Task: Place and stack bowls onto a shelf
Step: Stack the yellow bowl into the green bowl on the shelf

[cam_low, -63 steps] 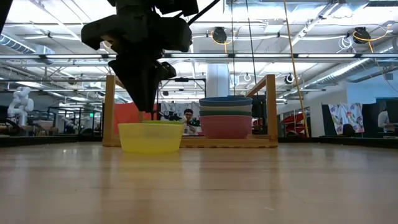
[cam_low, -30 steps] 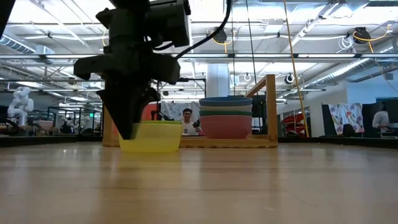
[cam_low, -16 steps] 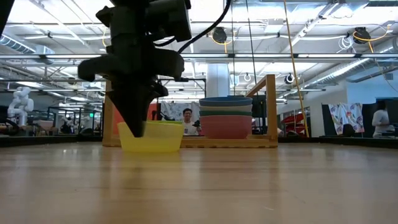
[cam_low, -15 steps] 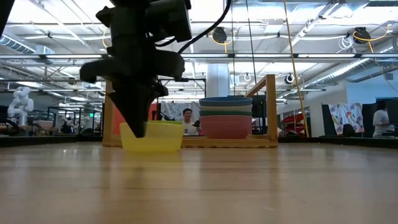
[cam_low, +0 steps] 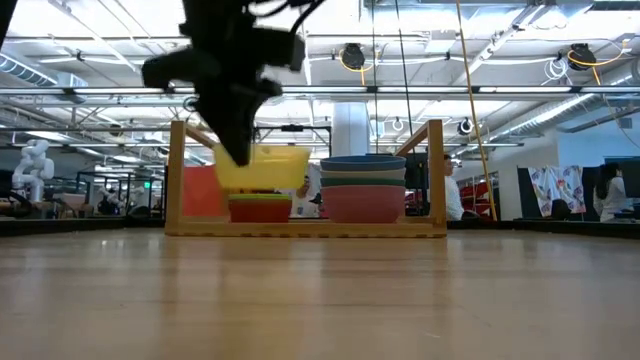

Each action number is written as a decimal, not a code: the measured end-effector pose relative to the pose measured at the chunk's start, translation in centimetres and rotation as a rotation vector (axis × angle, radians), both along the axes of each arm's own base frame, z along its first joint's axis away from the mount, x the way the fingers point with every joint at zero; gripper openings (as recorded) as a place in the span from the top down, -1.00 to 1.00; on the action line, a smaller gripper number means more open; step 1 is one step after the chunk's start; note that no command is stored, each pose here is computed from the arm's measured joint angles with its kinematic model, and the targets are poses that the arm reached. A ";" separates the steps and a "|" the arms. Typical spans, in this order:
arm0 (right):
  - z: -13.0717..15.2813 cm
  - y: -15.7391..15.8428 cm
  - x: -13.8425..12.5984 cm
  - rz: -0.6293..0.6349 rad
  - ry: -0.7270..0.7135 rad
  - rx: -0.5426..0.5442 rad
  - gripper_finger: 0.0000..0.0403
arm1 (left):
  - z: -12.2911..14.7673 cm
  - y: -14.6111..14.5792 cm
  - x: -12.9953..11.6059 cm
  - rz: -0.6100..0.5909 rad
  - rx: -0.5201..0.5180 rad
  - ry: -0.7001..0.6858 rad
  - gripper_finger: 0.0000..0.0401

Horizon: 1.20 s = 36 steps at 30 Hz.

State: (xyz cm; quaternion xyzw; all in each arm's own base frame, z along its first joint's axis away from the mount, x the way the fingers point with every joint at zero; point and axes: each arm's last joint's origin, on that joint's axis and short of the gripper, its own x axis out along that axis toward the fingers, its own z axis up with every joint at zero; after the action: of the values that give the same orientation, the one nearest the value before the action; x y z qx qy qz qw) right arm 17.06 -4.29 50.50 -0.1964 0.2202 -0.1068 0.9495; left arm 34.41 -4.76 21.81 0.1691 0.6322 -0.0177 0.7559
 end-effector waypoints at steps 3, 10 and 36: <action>0.0 0.0 0.0 0.000 0.000 0.000 0.45 | 2.3 0.4 0.1 -0.027 0.016 -0.013 0.98; -0.1 0.0 0.0 -0.003 0.009 0.010 0.45 | 6.3 4.8 1.1 0.075 0.053 -0.112 0.98; -0.5 0.0 -0.2 -0.003 0.051 0.019 0.46 | 7.6 21.5 -2.4 0.396 -0.112 -0.200 0.98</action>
State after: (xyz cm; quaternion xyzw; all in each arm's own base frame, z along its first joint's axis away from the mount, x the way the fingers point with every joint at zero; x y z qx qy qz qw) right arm 16.87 -4.25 50.02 -0.1895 0.2456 -0.1011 0.9453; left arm 31.99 16.79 29.40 0.0002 0.5730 0.1129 0.8117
